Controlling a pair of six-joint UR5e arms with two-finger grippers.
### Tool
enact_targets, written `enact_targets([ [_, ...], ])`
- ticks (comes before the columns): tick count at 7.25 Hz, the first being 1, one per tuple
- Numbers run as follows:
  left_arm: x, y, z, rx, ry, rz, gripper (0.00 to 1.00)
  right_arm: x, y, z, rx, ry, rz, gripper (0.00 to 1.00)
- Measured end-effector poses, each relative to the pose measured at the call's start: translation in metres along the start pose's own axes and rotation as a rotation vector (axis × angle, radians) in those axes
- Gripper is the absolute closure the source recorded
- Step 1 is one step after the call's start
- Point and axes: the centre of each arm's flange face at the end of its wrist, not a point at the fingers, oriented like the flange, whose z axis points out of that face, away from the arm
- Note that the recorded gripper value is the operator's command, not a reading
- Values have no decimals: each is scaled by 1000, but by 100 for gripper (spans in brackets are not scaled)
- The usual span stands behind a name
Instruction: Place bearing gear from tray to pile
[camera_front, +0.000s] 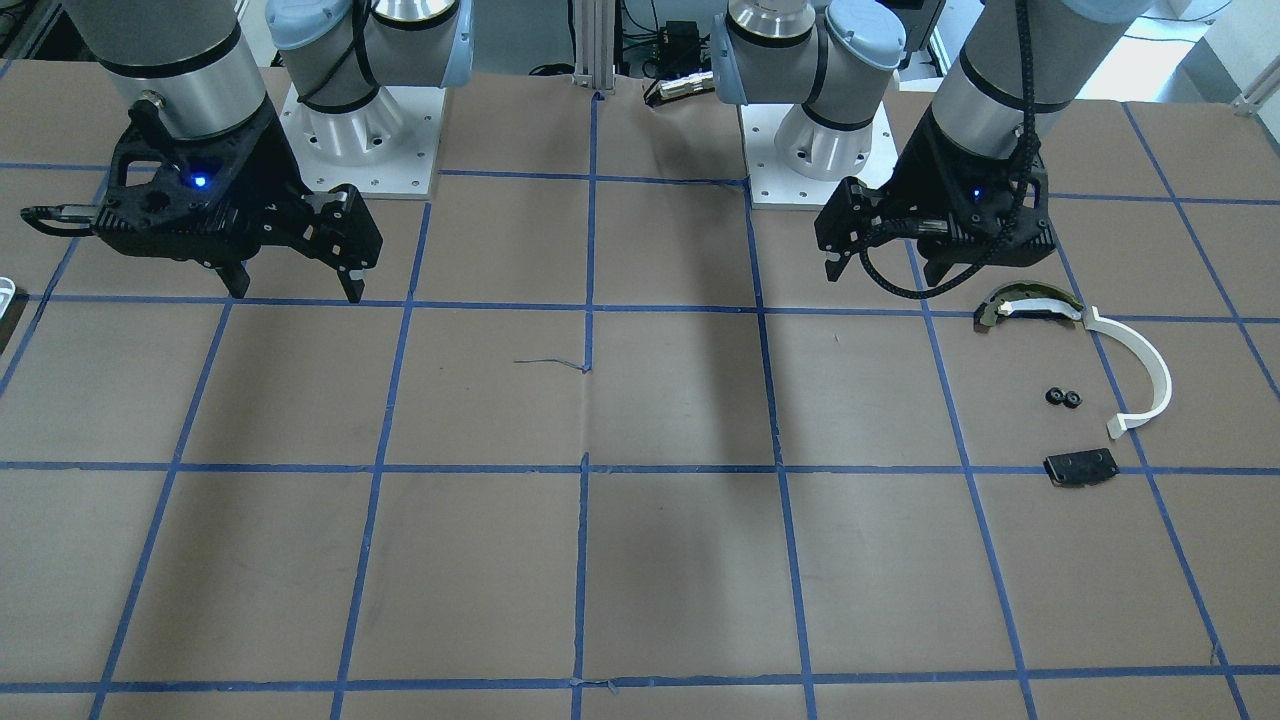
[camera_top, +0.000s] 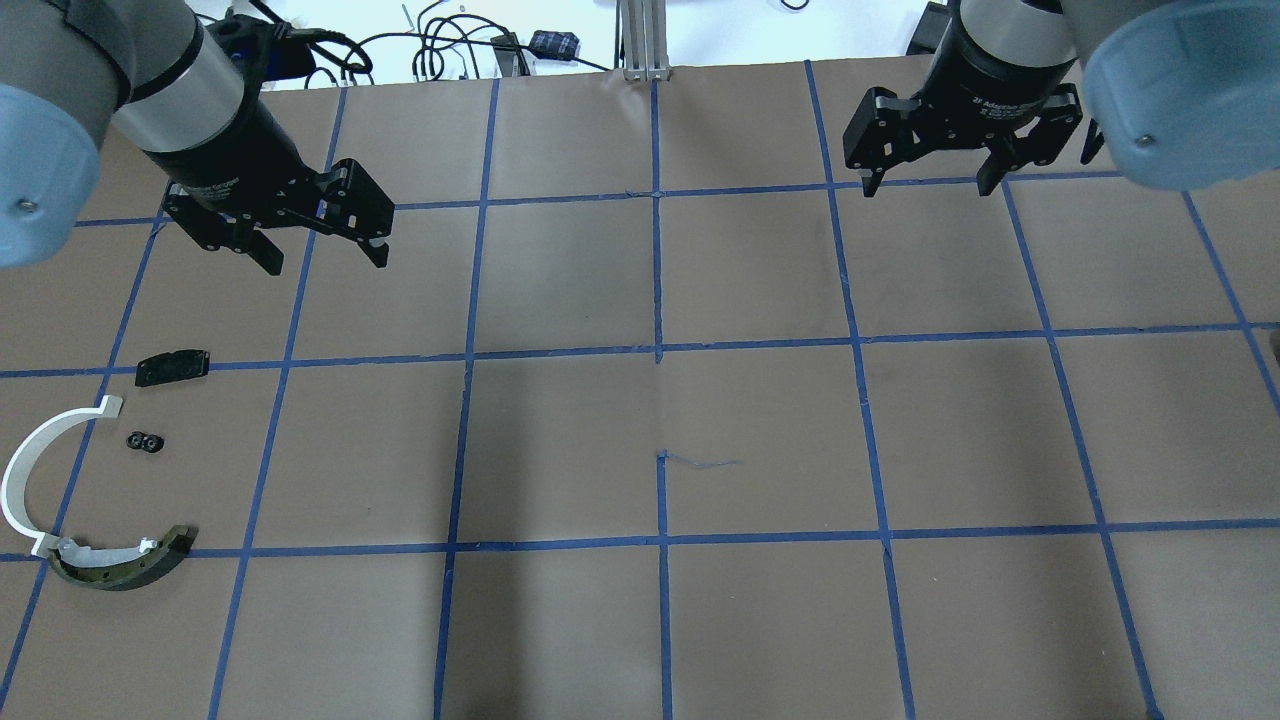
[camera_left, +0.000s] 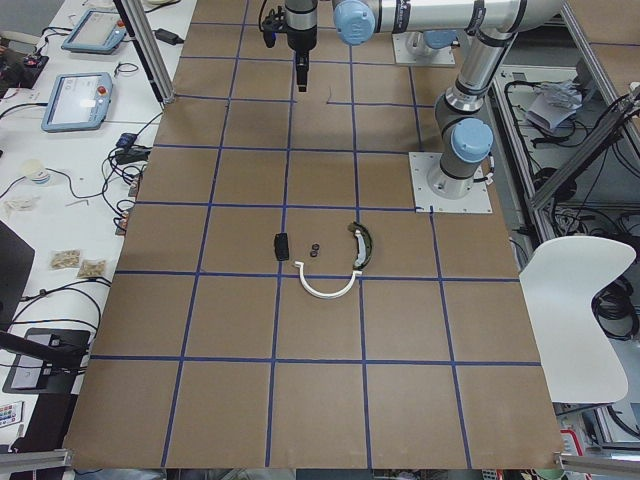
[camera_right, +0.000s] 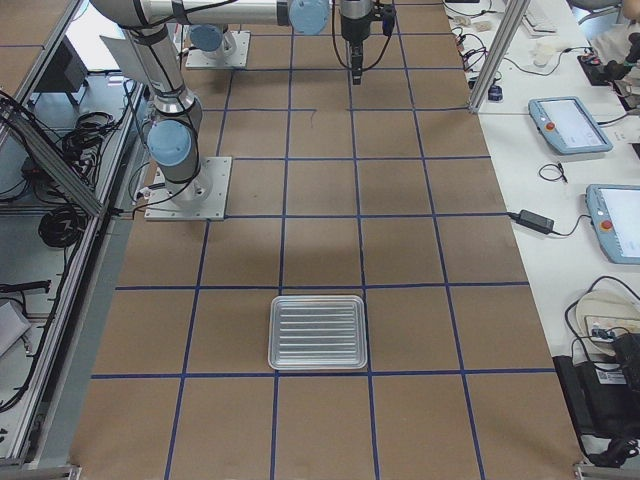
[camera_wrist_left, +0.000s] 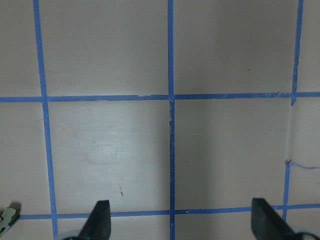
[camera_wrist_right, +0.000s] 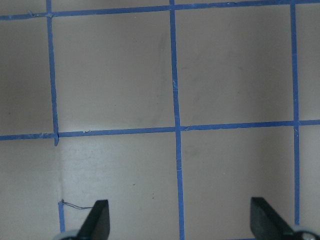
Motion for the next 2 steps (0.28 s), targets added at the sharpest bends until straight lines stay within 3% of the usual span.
enact_targets([
  [2,-1,2,0,-7,-11,-1,0,0,0,2,-3,0,1,0],
])
